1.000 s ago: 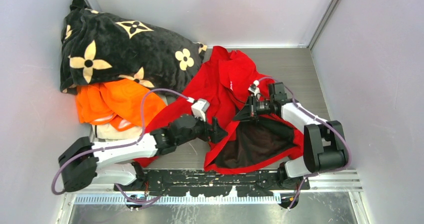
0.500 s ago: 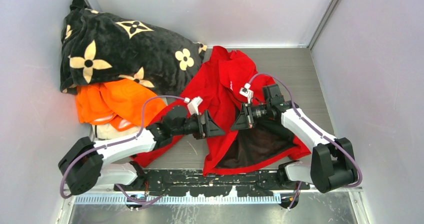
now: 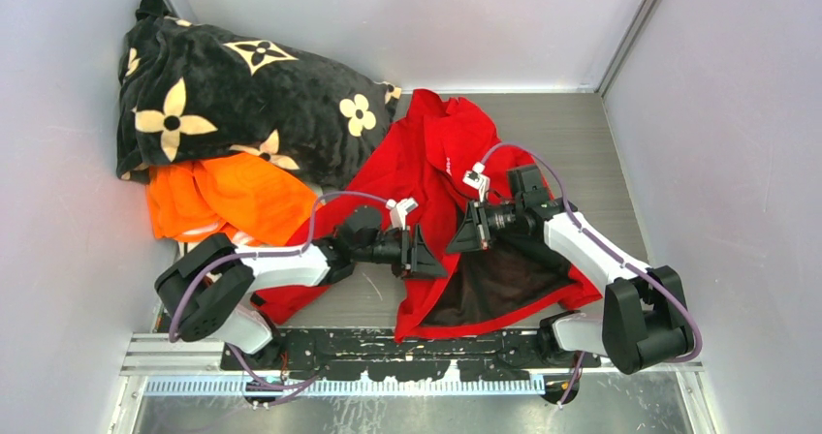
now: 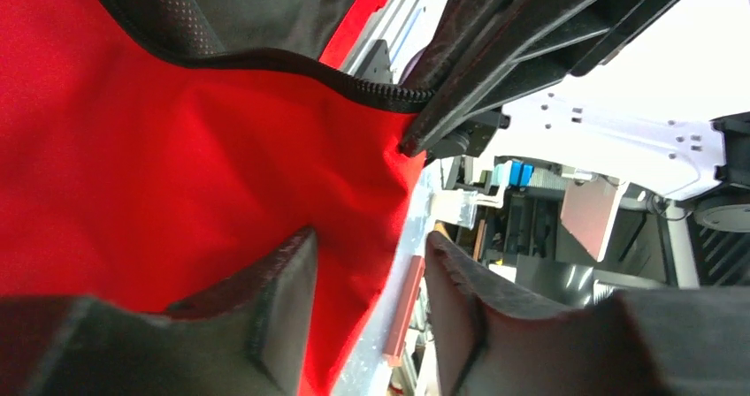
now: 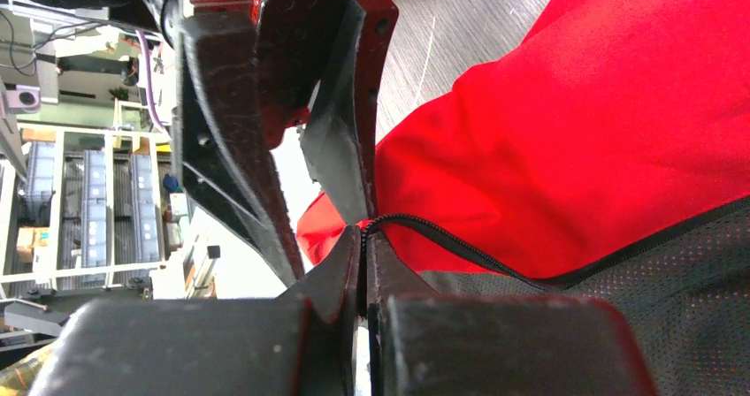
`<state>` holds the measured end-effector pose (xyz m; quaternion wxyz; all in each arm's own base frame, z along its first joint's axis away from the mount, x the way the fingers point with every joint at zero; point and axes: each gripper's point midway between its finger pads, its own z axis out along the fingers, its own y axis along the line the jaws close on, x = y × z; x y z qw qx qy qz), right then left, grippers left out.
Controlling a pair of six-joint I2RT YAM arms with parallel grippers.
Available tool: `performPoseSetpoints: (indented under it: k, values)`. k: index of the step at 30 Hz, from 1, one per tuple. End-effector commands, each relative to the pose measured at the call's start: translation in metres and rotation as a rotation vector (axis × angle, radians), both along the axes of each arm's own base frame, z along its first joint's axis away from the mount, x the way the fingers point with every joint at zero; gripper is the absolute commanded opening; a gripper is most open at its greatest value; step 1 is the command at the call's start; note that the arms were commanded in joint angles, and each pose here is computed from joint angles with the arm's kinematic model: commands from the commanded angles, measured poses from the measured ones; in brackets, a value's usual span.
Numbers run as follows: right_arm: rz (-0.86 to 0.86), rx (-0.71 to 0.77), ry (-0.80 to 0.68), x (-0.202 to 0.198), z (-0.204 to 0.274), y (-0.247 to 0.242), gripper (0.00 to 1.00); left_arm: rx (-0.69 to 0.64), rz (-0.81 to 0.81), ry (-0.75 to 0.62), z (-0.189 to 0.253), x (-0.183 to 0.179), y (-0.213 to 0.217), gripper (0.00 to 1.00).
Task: Zip up the jacket
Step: Adjust the zipper on the jacket.
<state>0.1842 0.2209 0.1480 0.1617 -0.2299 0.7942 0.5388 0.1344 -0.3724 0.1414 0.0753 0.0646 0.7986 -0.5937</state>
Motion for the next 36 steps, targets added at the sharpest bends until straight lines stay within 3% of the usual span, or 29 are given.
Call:
performPoseSetpoints:
  k: [1,5,6,10,14,17,22,26,28,33,36]
  values:
    - [0.009,0.032,-0.045,0.003,0.008,0.003,0.01,-0.097,-0.059,-0.052,0.025,0.001,-0.015,0.40]
    - [0.015,0.025,-0.047,0.001,0.006,0.002,0.01,-0.083,-0.074,-0.050,0.017,0.002,-0.018,0.02]
    - [0.022,0.019,-0.052,-0.001,0.005,0.002,0.01,-0.074,-0.074,-0.058,0.014,0.003,-0.018,0.00]
    - [0.065,-0.017,-0.090,-0.007,0.005,-0.004,0.04,0.013,-0.097,-0.184,-0.003,0.004,-0.009,0.00]
    - [0.115,-0.098,-0.146,-0.014,0.013,-0.016,0.22,0.151,-0.142,-0.384,-0.022,0.003,0.009,0.00]
    - [0.101,-0.144,-0.184,-0.008,0.029,-0.022,0.43,0.209,-0.208,-0.568,-0.021,-0.008,0.011,0.00]
    - [0.010,-0.214,-0.209,0.017,0.060,-0.027,0.59,0.306,-0.241,-0.806,-0.032,-0.013,0.015,0.00]
    - [-0.043,-0.166,-0.100,0.022,0.062,-0.019,0.65,0.270,-0.200,-0.932,-0.025,-0.012,0.024,0.00]
    - [-0.008,-0.176,-0.140,0.017,0.052,-0.022,0.66,0.236,-0.200,-0.997,-0.018,-0.014,0.030,0.00]
    - [0.279,-0.331,-0.431,0.003,0.012,-0.055,0.70,0.235,-0.260,-1.077,-0.018,-0.023,0.048,0.00]
    - [0.517,-0.250,-0.573,-0.017,0.008,-0.058,0.75,0.227,-0.268,-1.101,-0.013,-0.025,0.052,0.00]
